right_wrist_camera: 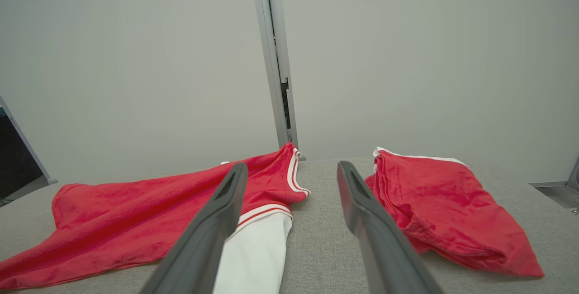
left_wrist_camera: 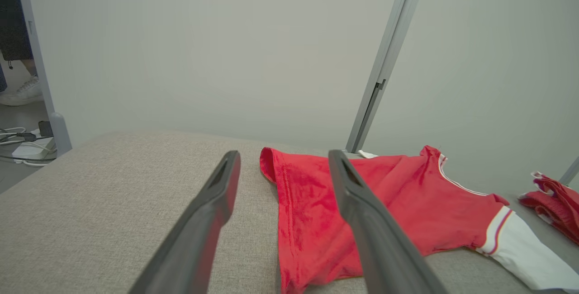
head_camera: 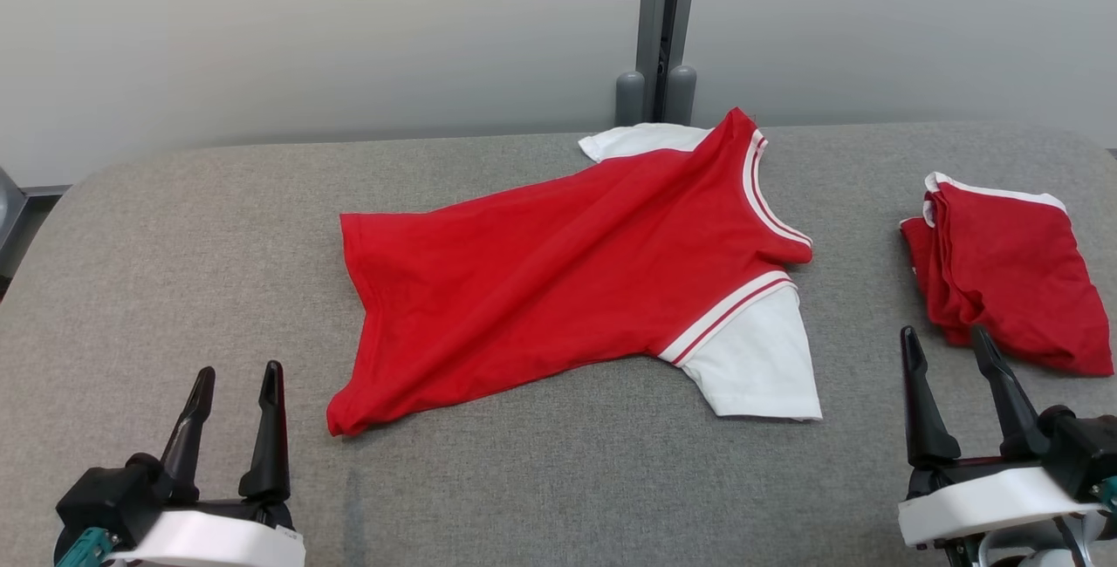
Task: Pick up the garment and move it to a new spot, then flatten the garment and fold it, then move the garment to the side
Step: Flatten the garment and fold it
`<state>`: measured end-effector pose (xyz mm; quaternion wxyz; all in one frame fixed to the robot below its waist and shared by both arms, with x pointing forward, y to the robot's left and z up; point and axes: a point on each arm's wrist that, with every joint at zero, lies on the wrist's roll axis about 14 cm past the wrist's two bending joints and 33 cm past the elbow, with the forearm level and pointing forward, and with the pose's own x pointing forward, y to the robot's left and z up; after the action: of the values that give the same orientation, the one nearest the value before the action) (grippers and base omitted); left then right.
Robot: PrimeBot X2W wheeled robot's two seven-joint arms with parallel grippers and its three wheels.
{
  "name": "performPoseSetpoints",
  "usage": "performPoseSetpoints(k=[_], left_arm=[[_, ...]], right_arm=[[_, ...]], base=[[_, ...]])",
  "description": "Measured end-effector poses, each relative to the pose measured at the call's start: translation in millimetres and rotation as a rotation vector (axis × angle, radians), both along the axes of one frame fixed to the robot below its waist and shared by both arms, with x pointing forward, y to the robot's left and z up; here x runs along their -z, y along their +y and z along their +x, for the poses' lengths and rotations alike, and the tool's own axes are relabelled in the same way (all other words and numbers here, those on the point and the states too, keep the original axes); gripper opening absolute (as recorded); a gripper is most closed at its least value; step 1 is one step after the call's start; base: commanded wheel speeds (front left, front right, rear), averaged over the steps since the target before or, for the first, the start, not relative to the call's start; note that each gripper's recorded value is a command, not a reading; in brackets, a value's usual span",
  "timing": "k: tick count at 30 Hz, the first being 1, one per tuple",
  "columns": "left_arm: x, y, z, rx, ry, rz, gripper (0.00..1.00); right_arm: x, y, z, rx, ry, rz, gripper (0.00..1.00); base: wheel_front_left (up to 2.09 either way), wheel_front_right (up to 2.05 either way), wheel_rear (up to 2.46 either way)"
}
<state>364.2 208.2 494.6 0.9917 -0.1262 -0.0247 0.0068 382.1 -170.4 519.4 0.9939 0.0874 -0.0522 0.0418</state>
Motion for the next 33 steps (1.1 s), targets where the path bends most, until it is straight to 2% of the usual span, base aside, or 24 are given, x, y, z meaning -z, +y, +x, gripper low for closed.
performPoseSetpoints(k=[5, 12, 24, 33], left_arm=[[5, -1, 0, 0.002, 0.015, -0.002, 1.00], [28, -7, 7, 0.049, 0.119, 0.019, 1.00], [81, -15, 23, 0.161, 0.358, 0.087, 1.00], [103, -25, 29, 0.222, 0.447, 0.075, 1.00]], right_arm=[[2, 3, 0, -0.008, 0.011, -0.005, 1.00], [14, 23, 10, -0.074, 0.071, -0.044, 1.00], [89, 42, 27, -0.141, 0.366, -0.027, 1.00], [138, 47, 30, -0.159, 0.585, 0.024, 1.00]], base=[[0.00, 0.00, 0.00], [0.00, 0.00, 0.00], [0.00, 0.00, 0.00], [0.00, 0.00, 0.00]])
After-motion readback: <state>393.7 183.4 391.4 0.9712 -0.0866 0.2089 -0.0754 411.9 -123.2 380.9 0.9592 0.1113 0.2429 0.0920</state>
